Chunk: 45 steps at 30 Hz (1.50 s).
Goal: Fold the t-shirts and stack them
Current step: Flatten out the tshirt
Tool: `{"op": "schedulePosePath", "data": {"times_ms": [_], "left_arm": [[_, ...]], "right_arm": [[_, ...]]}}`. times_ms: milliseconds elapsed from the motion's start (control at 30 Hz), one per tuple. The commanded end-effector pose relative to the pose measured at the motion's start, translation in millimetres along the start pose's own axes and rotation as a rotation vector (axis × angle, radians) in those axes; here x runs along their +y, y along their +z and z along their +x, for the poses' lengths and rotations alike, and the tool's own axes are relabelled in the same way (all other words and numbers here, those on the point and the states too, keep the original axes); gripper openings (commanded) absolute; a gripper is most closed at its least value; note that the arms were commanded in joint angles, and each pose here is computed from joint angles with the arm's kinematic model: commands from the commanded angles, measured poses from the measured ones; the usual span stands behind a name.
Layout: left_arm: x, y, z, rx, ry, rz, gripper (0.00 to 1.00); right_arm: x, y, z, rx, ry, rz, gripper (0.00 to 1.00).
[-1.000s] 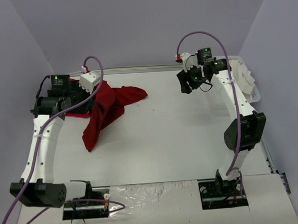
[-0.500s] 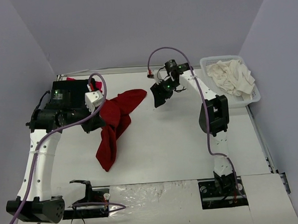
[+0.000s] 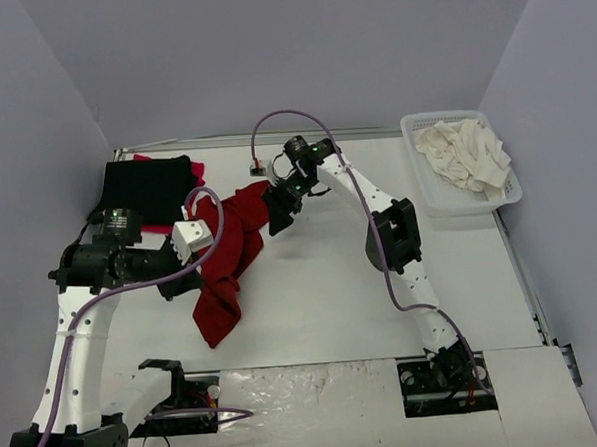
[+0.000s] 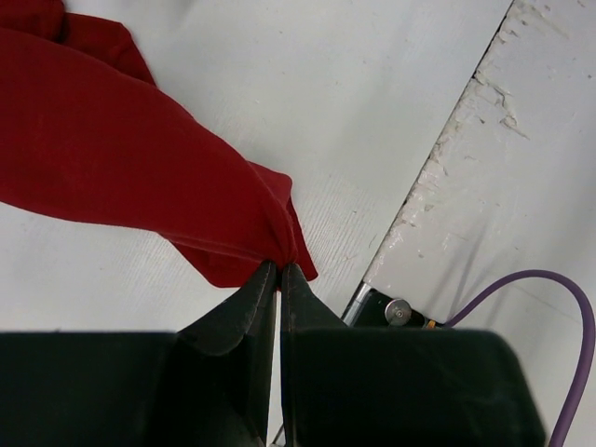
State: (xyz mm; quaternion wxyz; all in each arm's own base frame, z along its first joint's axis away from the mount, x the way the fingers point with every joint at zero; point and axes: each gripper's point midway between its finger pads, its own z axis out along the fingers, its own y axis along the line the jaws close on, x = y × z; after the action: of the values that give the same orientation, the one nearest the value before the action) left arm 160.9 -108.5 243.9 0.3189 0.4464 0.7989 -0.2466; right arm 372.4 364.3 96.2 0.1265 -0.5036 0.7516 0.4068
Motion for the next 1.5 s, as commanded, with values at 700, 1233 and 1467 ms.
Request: {"op": "schedulePosePath", "data": {"times_ms": [700, 1233, 1467], "left_arm": [[-28, -4, 0, 0.017, 0.065, 0.195, 0.03], [-29, -4, -1, 0.002, 0.068, 0.184, 0.02], [-26, -1, -2, -0.001, 0.061, 0.19, 0.02]], "right_arm": [[77, 69, -47, -0.13, -0.035, -0.361, 0.71], [52, 93, -40, -0.109, 0.033, -0.285, 0.74], [9, 105, -25, -0.042, 0.035, -0.045, 0.7]]}}
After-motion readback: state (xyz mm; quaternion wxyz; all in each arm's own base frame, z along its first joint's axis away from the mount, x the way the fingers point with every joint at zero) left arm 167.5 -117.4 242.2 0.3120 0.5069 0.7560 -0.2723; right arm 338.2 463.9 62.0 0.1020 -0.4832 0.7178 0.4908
